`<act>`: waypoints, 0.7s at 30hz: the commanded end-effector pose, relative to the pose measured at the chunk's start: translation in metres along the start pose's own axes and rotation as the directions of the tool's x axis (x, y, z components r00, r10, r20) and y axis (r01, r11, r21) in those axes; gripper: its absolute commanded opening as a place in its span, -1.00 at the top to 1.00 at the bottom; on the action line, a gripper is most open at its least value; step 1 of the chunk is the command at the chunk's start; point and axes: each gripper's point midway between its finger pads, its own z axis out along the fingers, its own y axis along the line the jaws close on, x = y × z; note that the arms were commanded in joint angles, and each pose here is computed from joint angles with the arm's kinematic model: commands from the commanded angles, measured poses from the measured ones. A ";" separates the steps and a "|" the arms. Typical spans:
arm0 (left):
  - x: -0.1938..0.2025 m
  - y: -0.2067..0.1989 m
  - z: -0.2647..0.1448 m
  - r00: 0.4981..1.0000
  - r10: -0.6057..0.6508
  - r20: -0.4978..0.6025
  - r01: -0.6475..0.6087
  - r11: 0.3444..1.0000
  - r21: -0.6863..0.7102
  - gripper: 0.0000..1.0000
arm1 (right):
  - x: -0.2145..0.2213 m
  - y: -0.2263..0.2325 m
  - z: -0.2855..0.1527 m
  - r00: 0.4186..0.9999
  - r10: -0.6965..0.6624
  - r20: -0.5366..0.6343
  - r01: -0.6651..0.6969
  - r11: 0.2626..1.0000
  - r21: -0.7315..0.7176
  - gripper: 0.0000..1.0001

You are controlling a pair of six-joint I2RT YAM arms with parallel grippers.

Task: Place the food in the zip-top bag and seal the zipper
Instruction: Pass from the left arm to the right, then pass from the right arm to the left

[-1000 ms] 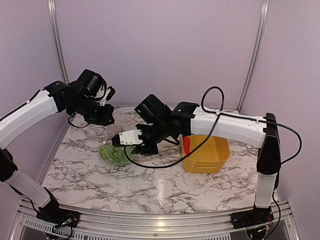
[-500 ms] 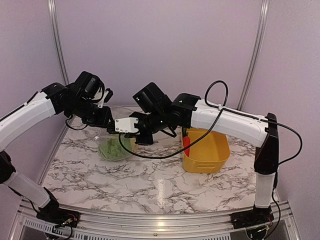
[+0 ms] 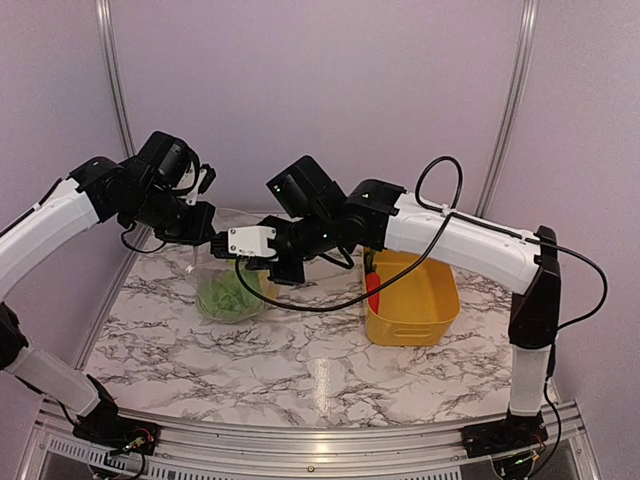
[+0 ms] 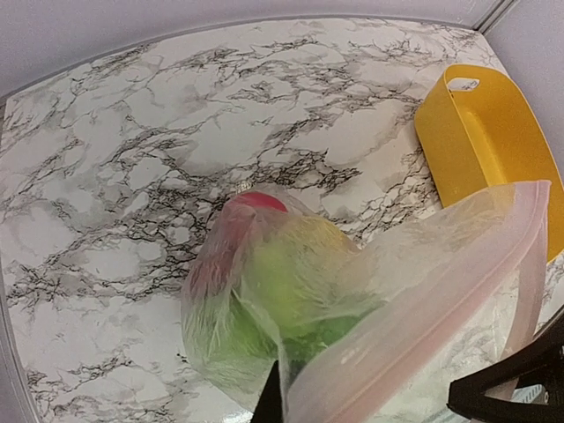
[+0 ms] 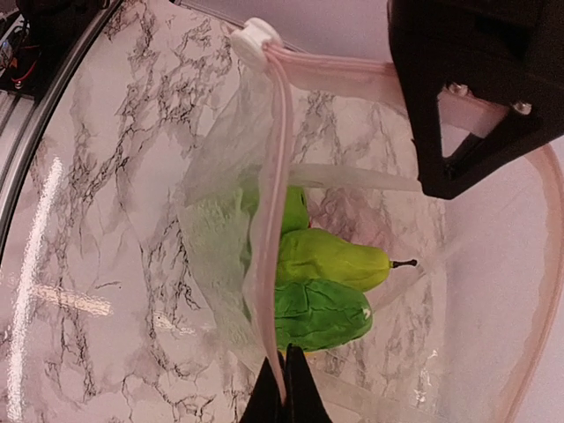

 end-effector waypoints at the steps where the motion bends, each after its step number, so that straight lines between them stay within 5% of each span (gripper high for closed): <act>1: -0.013 -0.001 -0.022 0.999 -0.014 0.042 0.013 1.000 0.013 1.00 | -0.035 -0.015 -0.041 0.994 0.027 0.110 -0.030 0.999 0.026 1.00; 12: 0.007 0.000 0.004 0.999 -0.016 -0.030 0.016 1.000 0.006 1.00 | -0.023 -0.009 -0.024 0.997 0.045 0.069 -0.046 0.999 0.003 0.92; 17: -0.033 -0.014 -0.042 0.993 -0.037 0.113 0.028 0.996 0.081 1.00 | -0.060 -0.021 -0.060 0.979 0.051 0.197 -0.055 0.998 0.013 0.98; 21: -0.036 -0.012 -0.041 0.991 -0.018 0.133 0.008 0.997 0.072 1.00 | -0.042 -0.014 -0.041 0.989 0.053 0.141 -0.053 0.999 -0.002 0.98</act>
